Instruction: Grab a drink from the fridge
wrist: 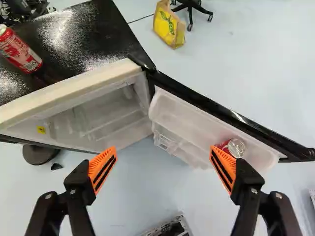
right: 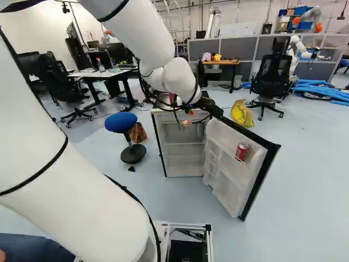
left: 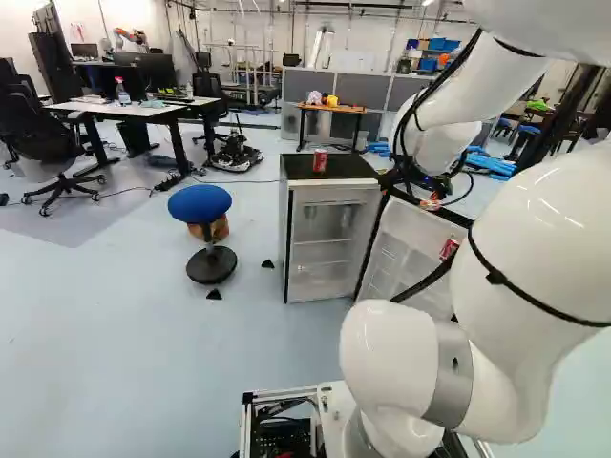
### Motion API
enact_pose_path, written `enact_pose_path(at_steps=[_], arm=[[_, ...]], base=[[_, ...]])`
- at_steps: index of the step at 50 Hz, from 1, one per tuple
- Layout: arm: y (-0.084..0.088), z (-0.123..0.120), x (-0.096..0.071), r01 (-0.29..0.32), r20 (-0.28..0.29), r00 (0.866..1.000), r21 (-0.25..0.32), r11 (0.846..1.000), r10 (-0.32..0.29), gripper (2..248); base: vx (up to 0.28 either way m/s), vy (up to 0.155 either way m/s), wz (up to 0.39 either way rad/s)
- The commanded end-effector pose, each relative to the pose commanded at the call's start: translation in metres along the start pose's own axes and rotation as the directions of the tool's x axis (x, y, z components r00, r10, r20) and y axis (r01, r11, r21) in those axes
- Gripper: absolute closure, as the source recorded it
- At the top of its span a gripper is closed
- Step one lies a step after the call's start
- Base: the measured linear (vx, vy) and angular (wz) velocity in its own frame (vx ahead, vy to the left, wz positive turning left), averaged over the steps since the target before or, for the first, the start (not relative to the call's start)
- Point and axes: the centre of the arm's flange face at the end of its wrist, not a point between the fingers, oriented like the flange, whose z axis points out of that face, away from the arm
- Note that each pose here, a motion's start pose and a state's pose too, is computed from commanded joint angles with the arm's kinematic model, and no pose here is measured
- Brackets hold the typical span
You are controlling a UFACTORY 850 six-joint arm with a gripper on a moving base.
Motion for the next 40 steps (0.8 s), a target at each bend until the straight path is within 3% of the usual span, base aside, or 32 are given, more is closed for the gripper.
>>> enact_pose_path(at_steps=[17,40], arm=[[0.024,0.010,0.007,-0.072,0.062,0.995,-0.033,0.997,0.074,3],[0.058,0.025,0.016,-0.141,0.158,0.976,-0.076,0.987,0.152,3]], base=[[0.000,0.000,0.000],[0.000,0.000,0.000]])
